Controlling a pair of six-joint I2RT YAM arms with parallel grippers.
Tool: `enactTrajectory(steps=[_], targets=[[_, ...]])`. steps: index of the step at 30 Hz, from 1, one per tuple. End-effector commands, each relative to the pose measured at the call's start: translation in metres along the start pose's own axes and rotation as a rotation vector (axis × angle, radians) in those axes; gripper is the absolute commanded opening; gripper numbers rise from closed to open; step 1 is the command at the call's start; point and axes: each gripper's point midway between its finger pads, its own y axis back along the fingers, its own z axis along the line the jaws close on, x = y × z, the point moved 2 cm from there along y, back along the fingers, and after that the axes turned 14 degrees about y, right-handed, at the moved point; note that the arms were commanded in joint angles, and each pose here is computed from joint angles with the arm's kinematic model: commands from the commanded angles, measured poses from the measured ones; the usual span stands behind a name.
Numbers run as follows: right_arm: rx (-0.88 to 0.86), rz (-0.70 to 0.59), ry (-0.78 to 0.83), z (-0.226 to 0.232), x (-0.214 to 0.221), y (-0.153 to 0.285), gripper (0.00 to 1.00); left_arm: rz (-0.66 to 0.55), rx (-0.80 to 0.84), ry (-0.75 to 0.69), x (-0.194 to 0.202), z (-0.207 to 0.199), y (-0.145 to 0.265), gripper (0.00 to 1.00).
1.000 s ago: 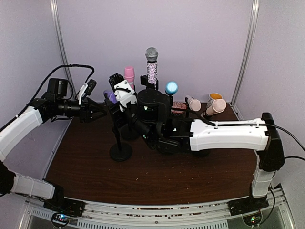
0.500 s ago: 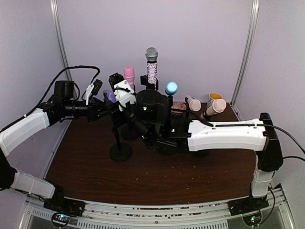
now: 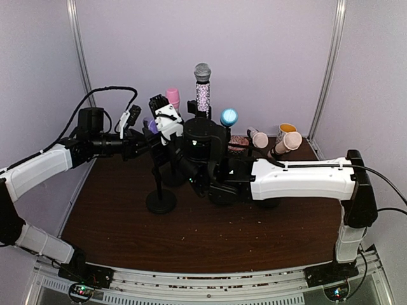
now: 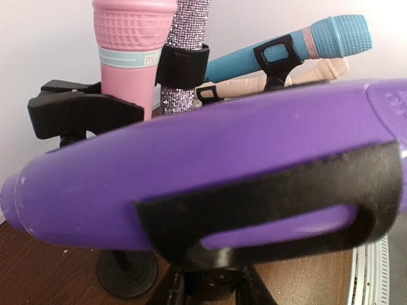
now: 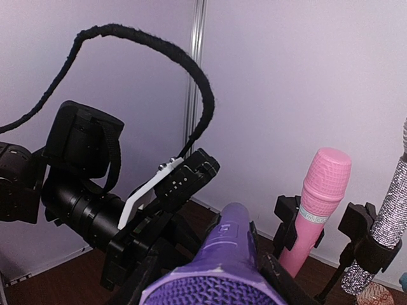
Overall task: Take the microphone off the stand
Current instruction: Hold the microphone stand with the microphone at the center of the board.
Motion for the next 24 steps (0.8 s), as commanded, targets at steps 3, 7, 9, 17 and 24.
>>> enactTrajectory(steps=[3, 7, 9, 17, 24], targets=[[-0.147, -0.136, -0.069, 0.016, -0.049, 0.018, 0.06, -0.032, 0.08, -0.029, -0.006, -0.012, -0.005, 0.41], [-0.195, -0.149, -0.071, 0.025, -0.056, 0.021, 0.06, -0.017, 0.098, -0.021, -0.002, -0.015, -0.005, 0.46], [-0.198, -0.153, -0.071, 0.026, -0.058, 0.022, 0.06, -0.015, 0.099, -0.02, 0.001, -0.015, -0.005, 0.43], [-0.171, -0.137, -0.046, 0.024, -0.055, 0.024, 0.04, -0.049, 0.034, -0.018, 0.001, -0.009, -0.001, 0.0], [-0.152, -0.168, -0.044, 0.01, -0.072, 0.043, 0.01, -0.085, -0.039, 0.019, -0.005, 0.004, 0.002, 0.0]])
